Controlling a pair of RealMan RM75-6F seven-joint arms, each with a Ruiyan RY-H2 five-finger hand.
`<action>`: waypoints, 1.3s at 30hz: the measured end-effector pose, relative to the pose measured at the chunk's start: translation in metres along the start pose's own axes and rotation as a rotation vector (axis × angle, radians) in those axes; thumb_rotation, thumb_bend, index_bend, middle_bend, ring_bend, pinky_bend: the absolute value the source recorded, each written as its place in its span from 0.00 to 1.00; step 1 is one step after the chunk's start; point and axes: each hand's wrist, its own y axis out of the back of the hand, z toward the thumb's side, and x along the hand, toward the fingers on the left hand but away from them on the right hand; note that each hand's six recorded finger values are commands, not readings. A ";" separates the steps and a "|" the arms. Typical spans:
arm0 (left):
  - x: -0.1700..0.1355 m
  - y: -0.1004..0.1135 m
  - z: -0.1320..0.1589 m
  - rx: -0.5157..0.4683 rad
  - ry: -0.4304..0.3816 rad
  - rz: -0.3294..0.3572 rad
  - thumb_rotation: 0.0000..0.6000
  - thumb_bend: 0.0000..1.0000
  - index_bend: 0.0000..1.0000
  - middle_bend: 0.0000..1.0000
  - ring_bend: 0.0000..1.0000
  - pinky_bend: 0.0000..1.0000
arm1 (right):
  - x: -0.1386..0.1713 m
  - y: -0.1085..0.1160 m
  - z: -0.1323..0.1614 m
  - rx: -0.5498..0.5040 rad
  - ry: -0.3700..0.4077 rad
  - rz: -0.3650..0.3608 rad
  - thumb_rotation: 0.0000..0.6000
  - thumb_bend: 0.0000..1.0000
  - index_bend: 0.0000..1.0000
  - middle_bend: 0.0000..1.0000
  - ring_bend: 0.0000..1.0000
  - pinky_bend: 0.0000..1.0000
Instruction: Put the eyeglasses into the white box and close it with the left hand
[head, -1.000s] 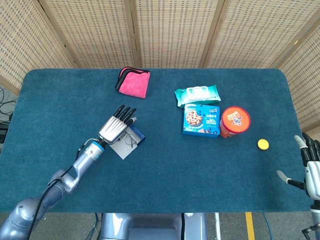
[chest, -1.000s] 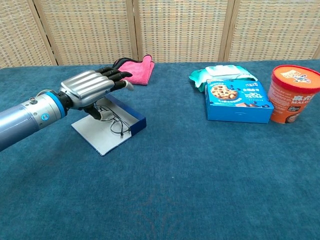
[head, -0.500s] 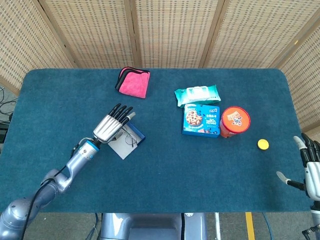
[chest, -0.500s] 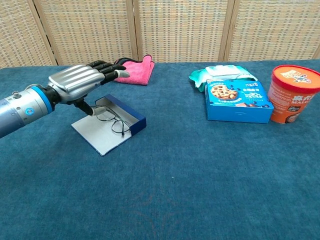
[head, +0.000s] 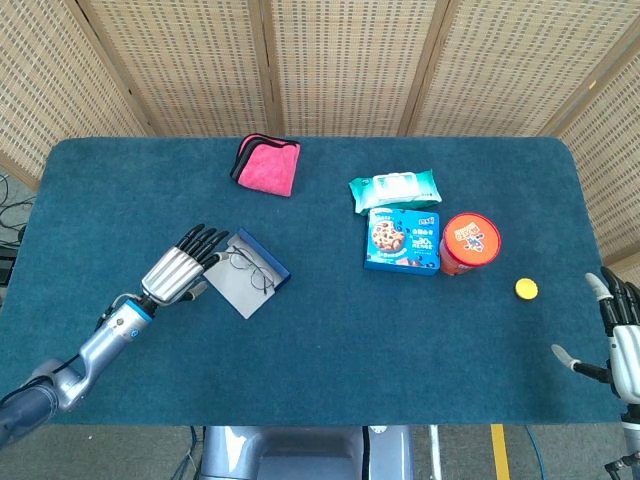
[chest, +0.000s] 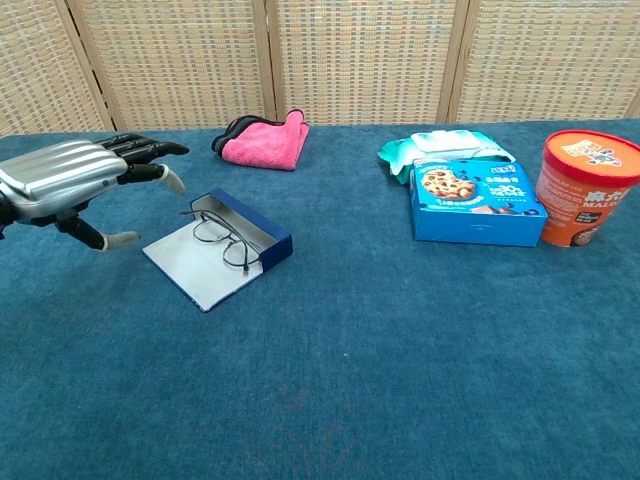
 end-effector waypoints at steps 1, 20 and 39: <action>-0.003 -0.002 -0.001 -0.014 0.004 -0.005 1.00 0.35 0.24 0.00 0.00 0.00 | 0.000 0.000 0.000 0.000 0.001 0.001 1.00 0.00 0.00 0.00 0.00 0.00; -0.013 -0.041 -0.004 -0.046 0.047 -0.038 1.00 0.36 0.25 0.00 0.00 0.00 | 0.000 -0.001 0.000 -0.004 -0.002 0.004 1.00 0.00 0.00 0.00 0.00 0.00; -0.002 -0.057 0.007 -0.070 0.057 -0.041 1.00 0.36 0.28 0.00 0.00 0.00 | -0.001 0.000 -0.002 -0.008 -0.005 0.006 1.00 0.00 0.00 0.00 0.00 0.00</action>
